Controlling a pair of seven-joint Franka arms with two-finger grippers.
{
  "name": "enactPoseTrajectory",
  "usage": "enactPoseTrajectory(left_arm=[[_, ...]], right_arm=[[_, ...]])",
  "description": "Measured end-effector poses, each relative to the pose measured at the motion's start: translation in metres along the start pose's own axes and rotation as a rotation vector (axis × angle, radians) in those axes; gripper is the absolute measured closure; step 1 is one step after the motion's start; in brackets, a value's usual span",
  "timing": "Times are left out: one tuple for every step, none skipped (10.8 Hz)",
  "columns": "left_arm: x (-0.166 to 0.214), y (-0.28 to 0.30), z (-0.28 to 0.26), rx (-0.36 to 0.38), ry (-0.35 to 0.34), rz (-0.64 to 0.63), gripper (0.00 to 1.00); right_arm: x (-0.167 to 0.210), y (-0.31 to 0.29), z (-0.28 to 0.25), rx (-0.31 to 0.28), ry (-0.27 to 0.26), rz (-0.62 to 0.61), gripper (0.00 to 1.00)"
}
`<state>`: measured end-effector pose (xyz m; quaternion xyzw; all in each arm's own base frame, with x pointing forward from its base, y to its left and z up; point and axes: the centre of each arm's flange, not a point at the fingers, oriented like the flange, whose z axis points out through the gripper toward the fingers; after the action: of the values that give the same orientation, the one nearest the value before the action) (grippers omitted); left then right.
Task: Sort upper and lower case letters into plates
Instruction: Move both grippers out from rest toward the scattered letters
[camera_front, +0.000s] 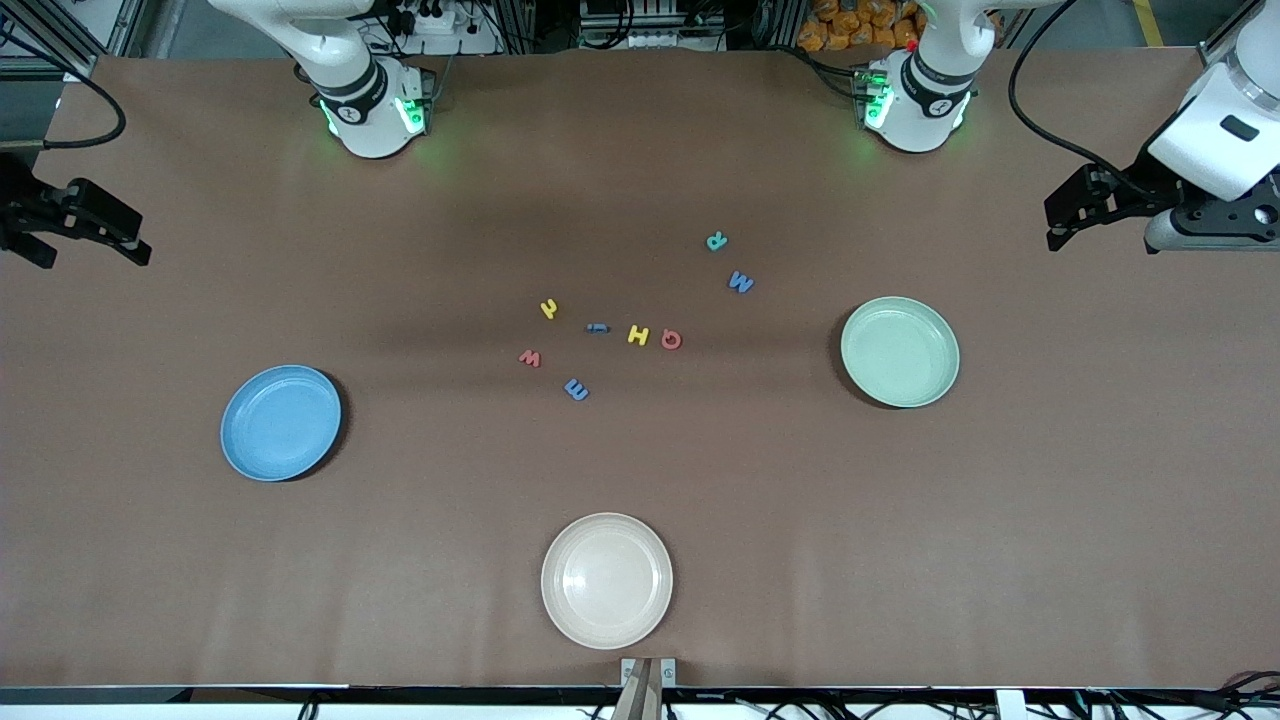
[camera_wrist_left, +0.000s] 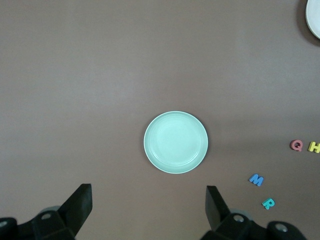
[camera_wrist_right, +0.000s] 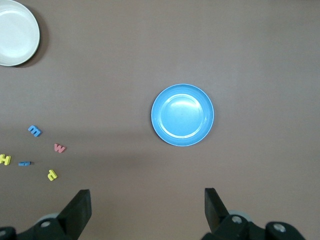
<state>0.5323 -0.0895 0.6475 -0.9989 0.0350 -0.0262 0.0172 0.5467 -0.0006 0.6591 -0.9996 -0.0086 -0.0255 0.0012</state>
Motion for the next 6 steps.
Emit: enactPoseTrajectory(left_arm=[[0.0, 0.0, 0.0, 0.0, 0.0, -0.001, 0.0], [0.0, -0.002, 0.0, 0.0, -0.001, -0.003, 0.0], [0.0, -0.003, 0.001, 0.0, -0.004, -0.005, 0.0], [0.0, -0.005, 0.003, -0.001, -0.011, -0.009, 0.0], [0.0, -0.005, 0.006, -0.004, -0.021, -0.011, 0.0], [0.0, -0.004, 0.012, -0.013, -0.035, -0.009, 0.0]], right_arm=[[0.0, 0.0, 0.0, 0.0, 0.0, 0.0, 0.0], [0.0, 0.0, 0.0, 0.0, -0.001, -0.001, 0.0], [0.0, 0.0, 0.0, 0.0, -0.001, -0.001, 0.0], [0.0, 0.0, 0.0, 0.0, -0.001, -0.001, 0.0], [0.0, 0.0, 0.001, 0.0, -0.003, -0.002, 0.0], [0.0, 0.0, 0.003, 0.0, -0.007, -0.002, 0.0]])
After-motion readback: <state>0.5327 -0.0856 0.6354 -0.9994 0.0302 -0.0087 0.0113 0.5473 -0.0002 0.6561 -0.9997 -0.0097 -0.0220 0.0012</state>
